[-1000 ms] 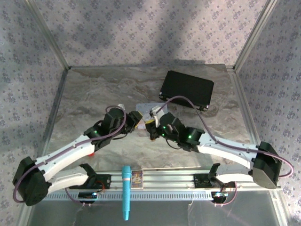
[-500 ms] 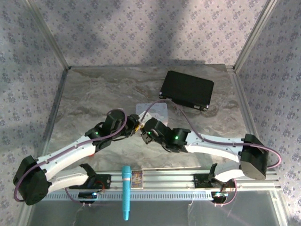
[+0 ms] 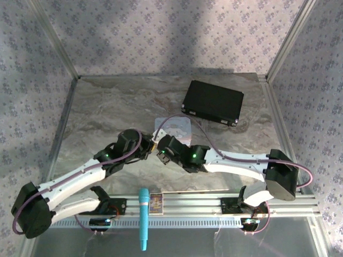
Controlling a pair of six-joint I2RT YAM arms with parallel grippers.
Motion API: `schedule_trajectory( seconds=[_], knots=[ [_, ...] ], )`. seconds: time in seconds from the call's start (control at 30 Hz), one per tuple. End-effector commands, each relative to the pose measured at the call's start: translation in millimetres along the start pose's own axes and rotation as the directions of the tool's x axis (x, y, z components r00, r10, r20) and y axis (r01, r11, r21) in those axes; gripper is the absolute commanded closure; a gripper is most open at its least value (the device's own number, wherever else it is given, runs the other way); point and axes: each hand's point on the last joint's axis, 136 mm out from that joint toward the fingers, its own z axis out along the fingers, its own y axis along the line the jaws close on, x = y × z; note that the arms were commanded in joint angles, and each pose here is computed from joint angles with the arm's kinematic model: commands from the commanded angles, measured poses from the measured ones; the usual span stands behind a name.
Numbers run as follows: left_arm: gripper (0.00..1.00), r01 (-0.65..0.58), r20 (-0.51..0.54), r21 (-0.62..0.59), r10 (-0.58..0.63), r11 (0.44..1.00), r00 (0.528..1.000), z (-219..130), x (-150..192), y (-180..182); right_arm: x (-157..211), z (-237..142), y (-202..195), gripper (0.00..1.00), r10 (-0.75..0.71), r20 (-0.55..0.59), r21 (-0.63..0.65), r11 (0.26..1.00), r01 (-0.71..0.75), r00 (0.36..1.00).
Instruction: Unlock the padlock with the key
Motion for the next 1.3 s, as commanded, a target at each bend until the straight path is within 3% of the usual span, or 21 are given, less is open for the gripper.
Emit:
schedule_trajectory(
  seconds=[0.0,0.2,0.27,0.37,0.4,0.43,0.57,0.7,0.77,0.87,0.9,0.93,1.1,1.17,1.27],
  knots=[
    [0.87,0.076,0.014,-0.040,-0.075,0.996,0.997,3.6,-3.3,13.9,-12.9,-3.0,-0.6,1.00,-0.037,0.022,0.029,0.999,0.036,0.999],
    [0.96,0.058,0.008,-0.036,-0.057,0.998,0.998,3.8,-2.9,12.5,-12.8,-0.4,2.3,1.00,-0.019,0.014,0.026,0.999,0.019,1.000],
    [0.99,0.049,0.002,-0.014,-0.049,0.999,0.999,4.3,-2.8,9.4,-13.7,-0.8,0.8,0.91,0.019,0.016,0.002,1.000,-0.019,1.000],
    [1.00,0.030,0.021,0.017,-0.030,0.999,0.999,3.0,-8.0,7.4,-19.3,-5.9,-7.5,0.55,0.097,0.041,-0.009,0.995,-0.097,0.994],
    [1.00,0.016,0.033,0.021,-0.017,1.000,0.999,1.8,-10.7,7.1,-22.2,-9.4,-12.9,0.35,0.141,0.064,-0.010,0.990,-0.140,0.988],
    [1.00,0.002,0.048,0.029,-0.004,1.000,0.999,0.2,-14.7,5.5,-24.0,-13.3,-16.8,0.03,0.185,0.084,-0.029,0.983,-0.183,0.979],
    [1.00,-0.121,0.119,0.062,0.113,0.991,0.986,-8.2,-31.4,-7.2,-22.8,-22.9,-48.4,0.01,0.397,0.080,-0.102,0.916,-0.389,0.914],
    [1.00,-0.327,0.159,0.121,0.307,0.937,0.938,-16.7,-39.7,-36.3,-2.6,-29.7,-92.8,0.01,0.606,0.049,-0.102,0.794,-0.599,0.794],
    [1.00,-0.450,0.171,0.141,0.426,0.882,0.888,-20.2,-35.6,-53.3,14.1,-29.4,-118.4,0.01,0.678,0.007,-0.010,0.735,-0.678,0.735],
    [1.00,-0.560,0.186,0.187,0.530,0.807,0.827,-25.1,-28.5,-69.9,34.6,-33.1,-142.1,0.01,0.658,-0.050,0.213,0.742,-0.636,0.751],
    [1.00,-0.587,0.197,0.203,0.554,0.784,0.809,-27.3,-26.6,-74.5,35.1,-33.4,-142.3,0.05,0.651,-0.053,0.212,0.748,-0.628,0.757],
    [1.00,-0.613,0.208,0.219,0.577,0.759,0.790,-29.8,-25.0,-78.5,32.1,-33.9,-140.1,0.08,0.650,-0.046,0.179,0.752,-0.634,0.758],
    [1.00,-0.667,0.259,0.344,0.617,0.660,0.744,-42.3,-12.0,-99.4,14.0,-31.7,-126.2,0.01,0.682,0.044,-0.076,0.731,-0.679,0.730],
    [1.00,-0.666,0.275,0.406,0.612,0.625,0.742,-47.4,-6.0,-107.5,4.6,-29.0,-117.9,0.02,0.727,0.056,-0.208,0.679,-0.704,0.685],
    [1.00,-0.669,0.288,0.462,0.615,0.582,0.734,-53.4,1.0,-114.3,-2.9,-30.5,-109.2,0.02,0.791,0.013,-0.299,0.587,-0.752,0.612]
  ],
)
